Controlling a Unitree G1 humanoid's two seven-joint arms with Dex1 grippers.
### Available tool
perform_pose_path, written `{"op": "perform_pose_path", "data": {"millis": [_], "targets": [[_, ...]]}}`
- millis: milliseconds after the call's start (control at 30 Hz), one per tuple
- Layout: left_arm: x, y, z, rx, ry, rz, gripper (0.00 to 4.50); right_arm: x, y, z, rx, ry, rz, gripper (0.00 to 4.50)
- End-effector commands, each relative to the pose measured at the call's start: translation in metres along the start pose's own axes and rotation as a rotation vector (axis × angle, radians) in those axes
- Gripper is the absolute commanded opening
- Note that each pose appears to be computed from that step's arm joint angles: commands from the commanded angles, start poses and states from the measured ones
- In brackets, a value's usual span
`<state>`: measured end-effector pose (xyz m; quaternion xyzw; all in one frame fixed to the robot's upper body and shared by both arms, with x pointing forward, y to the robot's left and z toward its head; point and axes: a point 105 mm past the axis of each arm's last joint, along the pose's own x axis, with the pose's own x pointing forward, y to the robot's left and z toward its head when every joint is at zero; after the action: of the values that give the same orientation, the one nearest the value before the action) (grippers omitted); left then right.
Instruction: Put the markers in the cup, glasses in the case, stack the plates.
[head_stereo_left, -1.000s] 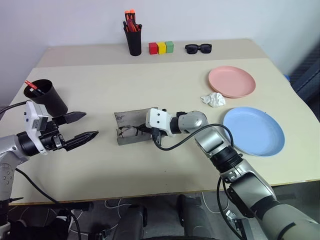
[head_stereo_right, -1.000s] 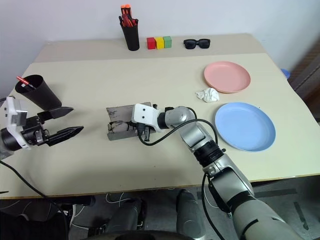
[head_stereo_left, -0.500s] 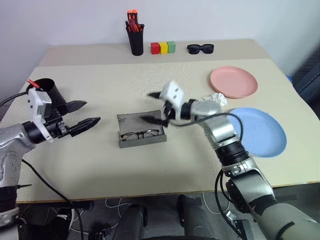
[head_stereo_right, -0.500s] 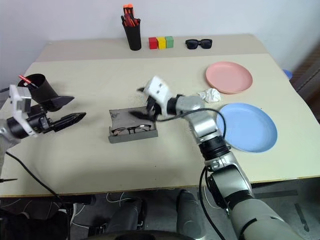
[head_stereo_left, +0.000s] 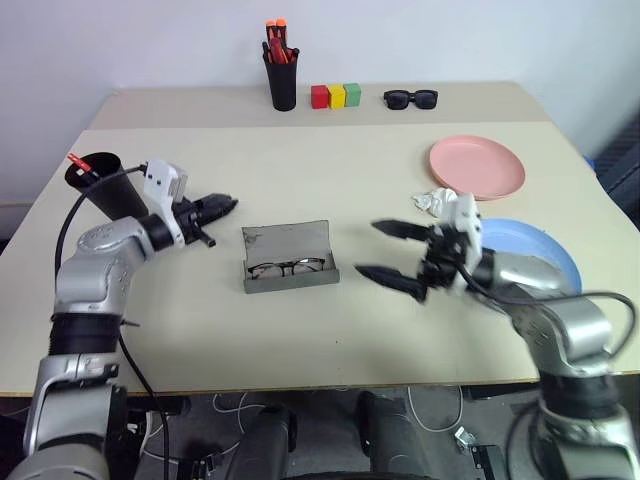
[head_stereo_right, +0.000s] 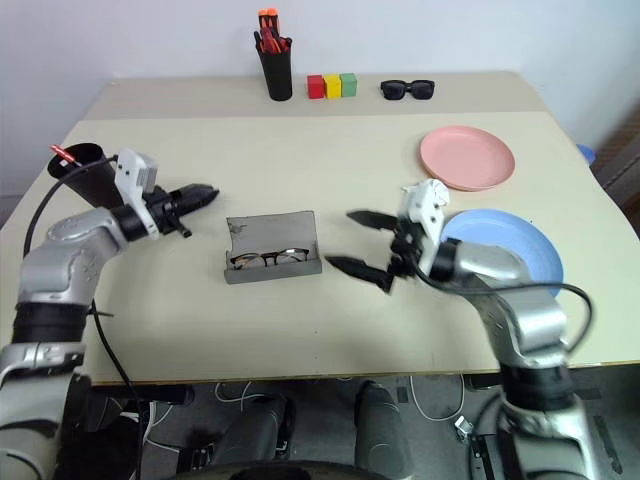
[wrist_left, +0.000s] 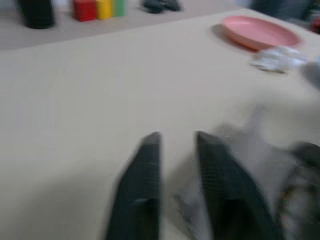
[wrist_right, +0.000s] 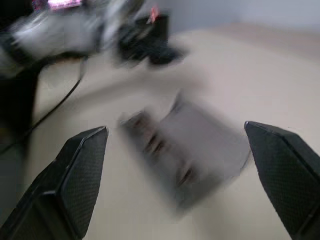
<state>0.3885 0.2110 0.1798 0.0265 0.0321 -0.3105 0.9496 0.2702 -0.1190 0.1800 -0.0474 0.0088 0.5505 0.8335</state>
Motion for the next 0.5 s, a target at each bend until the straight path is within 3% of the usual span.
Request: {"op": "perform_pose_path", "data": {"millis": [33,133,267,400,500], "targets": [[0.02,0.005,0.014,0.024,-0.025,0.028,0.02,-0.012,0.011,0.018,-0.037,-0.037,-0.003,4.5],[0.038,0.004,0.007,-0.054,0.028,0.015,0.02,-0.011,0.011,0.017,-0.025,-0.043,-0.037,4.5],[0.05,-0.006,-0.017,-0.448,0.163,-0.07,0.02,-0.006,0.012,0.017,-0.026,-0.056,-0.055,4.5],[0.044,-0.024,-0.037,-0.416,0.32,-0.24,0.02,-0.004,0.01,0.017,-0.034,-0.058,-0.077,4.5],[0.042,-0.027,-0.034,-0.426,0.36,-0.297,0.02,-0.002,0.011,0.017,-0.032,-0.062,-0.083,4.5]]}}
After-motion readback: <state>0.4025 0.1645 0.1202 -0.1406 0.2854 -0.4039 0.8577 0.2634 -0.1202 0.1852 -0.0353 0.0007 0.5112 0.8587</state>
